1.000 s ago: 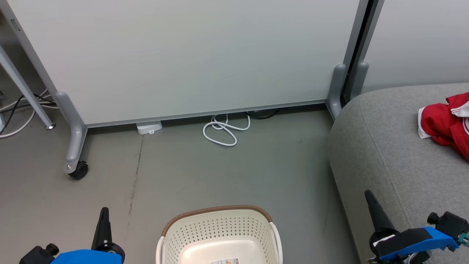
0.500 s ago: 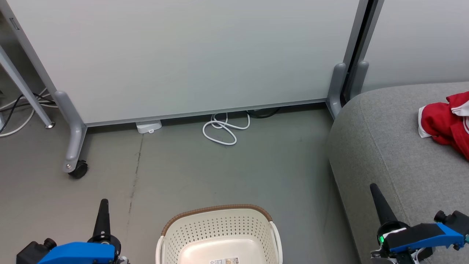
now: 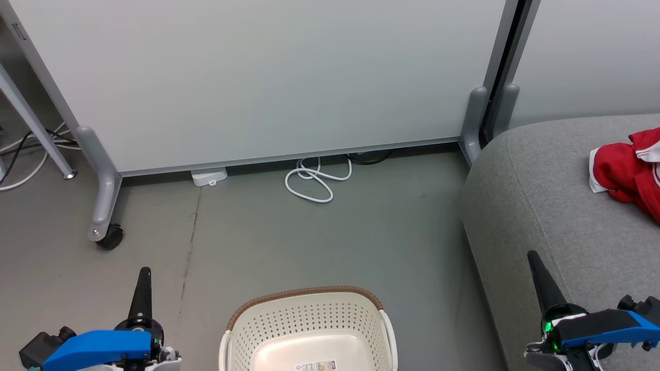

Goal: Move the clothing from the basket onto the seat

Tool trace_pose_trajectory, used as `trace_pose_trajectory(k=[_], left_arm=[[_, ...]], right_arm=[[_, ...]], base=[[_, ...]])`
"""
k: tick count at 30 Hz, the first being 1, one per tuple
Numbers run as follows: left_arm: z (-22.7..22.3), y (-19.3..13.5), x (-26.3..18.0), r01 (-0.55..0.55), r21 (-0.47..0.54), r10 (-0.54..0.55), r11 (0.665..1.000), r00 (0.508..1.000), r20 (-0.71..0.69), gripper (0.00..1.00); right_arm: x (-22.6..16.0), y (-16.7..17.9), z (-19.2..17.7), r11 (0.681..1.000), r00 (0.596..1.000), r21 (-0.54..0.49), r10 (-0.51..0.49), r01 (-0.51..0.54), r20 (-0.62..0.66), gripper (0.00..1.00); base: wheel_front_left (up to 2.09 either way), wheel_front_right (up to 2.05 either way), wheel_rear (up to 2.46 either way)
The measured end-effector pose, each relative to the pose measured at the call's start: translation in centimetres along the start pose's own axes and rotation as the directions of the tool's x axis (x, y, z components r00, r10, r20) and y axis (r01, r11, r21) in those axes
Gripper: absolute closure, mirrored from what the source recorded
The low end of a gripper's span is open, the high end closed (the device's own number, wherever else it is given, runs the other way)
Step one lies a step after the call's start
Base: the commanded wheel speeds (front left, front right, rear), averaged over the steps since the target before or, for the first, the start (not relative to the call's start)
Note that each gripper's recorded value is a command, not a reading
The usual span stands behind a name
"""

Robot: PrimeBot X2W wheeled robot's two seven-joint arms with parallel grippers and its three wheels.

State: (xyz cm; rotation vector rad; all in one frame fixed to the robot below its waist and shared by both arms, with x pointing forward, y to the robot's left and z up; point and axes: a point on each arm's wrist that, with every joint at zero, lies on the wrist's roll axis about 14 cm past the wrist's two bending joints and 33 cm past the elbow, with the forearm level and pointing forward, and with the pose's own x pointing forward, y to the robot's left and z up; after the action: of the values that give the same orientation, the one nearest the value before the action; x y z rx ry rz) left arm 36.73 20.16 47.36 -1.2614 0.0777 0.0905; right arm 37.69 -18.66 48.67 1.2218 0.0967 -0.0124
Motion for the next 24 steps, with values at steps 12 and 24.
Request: trace_pose_trajectory(k=[12, 24], left_arm=[[0.2, -0.8, 0.5, 0.023, -0.092, -0.023, 0.995, 1.000, -0.001, 1.00], [0.4, -1.7, 1.0, 0.052, -0.174, -0.054, 0.983, 0.999, -0.001, 1.00]], right_arm=[[0.3, 0.4, 0.6, 0.994, 1.000, 0.104, 0.015, -0.017, 0.019, 1.00], [0.5, 0.8, 1.1, 0.980, 0.999, 0.197, 0.030, -0.037, 0.037, 1.00]], base=[[0.00, 0.00, 0.00], [0.00, 0.00, 0.00]])
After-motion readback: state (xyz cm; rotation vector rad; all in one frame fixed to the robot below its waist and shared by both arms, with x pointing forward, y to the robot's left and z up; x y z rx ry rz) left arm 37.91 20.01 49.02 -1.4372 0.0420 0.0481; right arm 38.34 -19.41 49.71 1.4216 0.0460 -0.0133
